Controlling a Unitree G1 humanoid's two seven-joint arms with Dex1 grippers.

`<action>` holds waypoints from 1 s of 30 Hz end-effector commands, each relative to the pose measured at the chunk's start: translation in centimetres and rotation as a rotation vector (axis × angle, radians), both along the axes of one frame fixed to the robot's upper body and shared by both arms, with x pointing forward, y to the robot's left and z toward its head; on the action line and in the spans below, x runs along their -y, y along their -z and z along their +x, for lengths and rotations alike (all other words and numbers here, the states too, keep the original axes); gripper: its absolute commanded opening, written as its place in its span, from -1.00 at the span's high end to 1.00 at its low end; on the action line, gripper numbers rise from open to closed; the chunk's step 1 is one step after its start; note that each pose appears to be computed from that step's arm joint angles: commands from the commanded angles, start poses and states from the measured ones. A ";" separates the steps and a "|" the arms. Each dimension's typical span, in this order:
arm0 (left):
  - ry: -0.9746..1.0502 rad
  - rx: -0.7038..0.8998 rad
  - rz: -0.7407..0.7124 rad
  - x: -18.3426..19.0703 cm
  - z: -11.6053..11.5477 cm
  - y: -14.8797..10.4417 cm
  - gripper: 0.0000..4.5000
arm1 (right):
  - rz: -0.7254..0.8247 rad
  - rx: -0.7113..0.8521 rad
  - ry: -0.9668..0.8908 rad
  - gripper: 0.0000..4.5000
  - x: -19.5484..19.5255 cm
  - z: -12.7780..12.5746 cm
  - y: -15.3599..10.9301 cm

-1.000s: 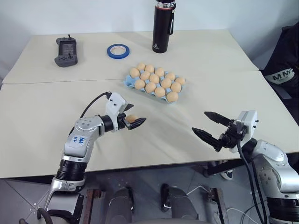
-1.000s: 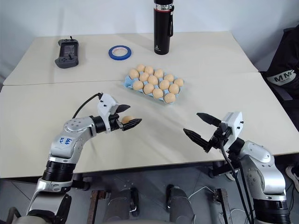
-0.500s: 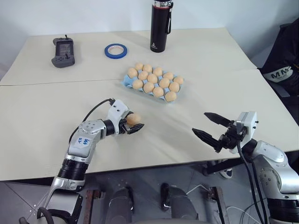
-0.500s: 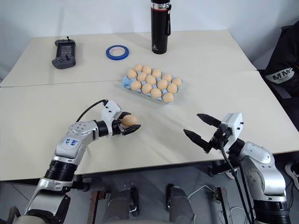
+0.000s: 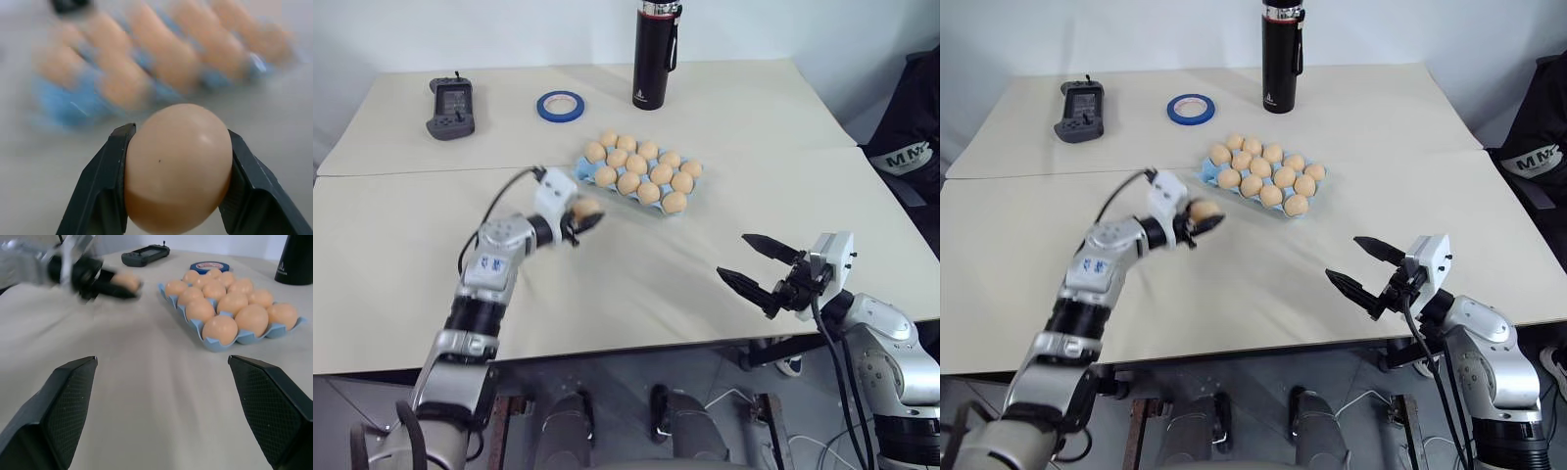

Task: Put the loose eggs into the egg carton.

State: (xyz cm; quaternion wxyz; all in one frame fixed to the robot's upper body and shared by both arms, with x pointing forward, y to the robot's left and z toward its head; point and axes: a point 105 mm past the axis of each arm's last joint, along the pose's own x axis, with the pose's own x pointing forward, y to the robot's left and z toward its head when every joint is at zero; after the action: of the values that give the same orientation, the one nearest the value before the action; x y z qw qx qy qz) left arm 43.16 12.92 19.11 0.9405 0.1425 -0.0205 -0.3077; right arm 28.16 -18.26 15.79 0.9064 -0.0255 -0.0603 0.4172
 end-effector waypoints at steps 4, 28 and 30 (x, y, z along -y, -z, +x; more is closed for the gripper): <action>-0.110 0.072 -0.048 0.3 3.4 -2.0 0.17 | 0.005 0.060 0.000 -1.00 -0.1 0.2 -1.0; -0.339 0.027 -0.114 1.2 5.9 -4.6 0.17 | -0.005 0.046 0.025 -1.00 0.3 -0.5 -0.9; -0.345 0.028 -0.116 1.2 5.9 -4.8 0.17 | -0.005 0.045 0.023 -1.00 0.3 -0.5 -0.9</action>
State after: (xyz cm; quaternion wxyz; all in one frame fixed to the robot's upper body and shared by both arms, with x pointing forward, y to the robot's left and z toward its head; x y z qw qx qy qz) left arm 48.94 12.12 21.47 0.9860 0.0892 0.0030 -0.1411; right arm 28.01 -18.48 15.28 0.9126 -0.0254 -0.0560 0.4043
